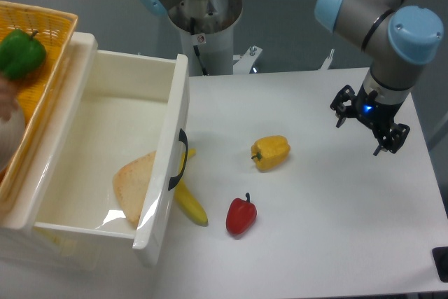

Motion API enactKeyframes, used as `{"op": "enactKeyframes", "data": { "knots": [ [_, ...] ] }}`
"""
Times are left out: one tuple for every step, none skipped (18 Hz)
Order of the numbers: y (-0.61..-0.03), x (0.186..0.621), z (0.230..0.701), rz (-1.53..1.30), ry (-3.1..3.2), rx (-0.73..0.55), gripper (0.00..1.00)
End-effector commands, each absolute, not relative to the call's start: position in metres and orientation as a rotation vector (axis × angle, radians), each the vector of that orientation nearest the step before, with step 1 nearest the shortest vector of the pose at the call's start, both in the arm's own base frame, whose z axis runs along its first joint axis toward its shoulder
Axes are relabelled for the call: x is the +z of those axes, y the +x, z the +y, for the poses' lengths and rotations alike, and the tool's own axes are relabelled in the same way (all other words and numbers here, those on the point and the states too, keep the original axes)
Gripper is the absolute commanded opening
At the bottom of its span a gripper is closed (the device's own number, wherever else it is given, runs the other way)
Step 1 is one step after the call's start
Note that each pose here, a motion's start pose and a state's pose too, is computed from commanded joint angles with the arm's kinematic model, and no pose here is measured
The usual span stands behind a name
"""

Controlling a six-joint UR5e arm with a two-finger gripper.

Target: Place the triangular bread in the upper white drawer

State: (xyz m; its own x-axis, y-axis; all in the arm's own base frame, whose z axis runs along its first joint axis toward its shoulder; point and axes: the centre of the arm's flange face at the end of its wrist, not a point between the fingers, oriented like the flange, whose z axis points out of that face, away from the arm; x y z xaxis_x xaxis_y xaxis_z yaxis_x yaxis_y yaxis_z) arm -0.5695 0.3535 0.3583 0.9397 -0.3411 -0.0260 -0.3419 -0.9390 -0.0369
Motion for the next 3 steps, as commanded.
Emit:
{"op": "enactKeyframes", "data": {
  "knots": [
    [-0.5706, 0.3552, 0.3539, 0.538, -3.054, 0.03, 1.0],
    [-0.5719, 0.3553, 0.3542, 0.538, -3.053, 0.044, 1.0],
    [-0.5726, 0.3517, 0.3545, 0.538, -3.054, 0.037, 1.0]
  ]
}}
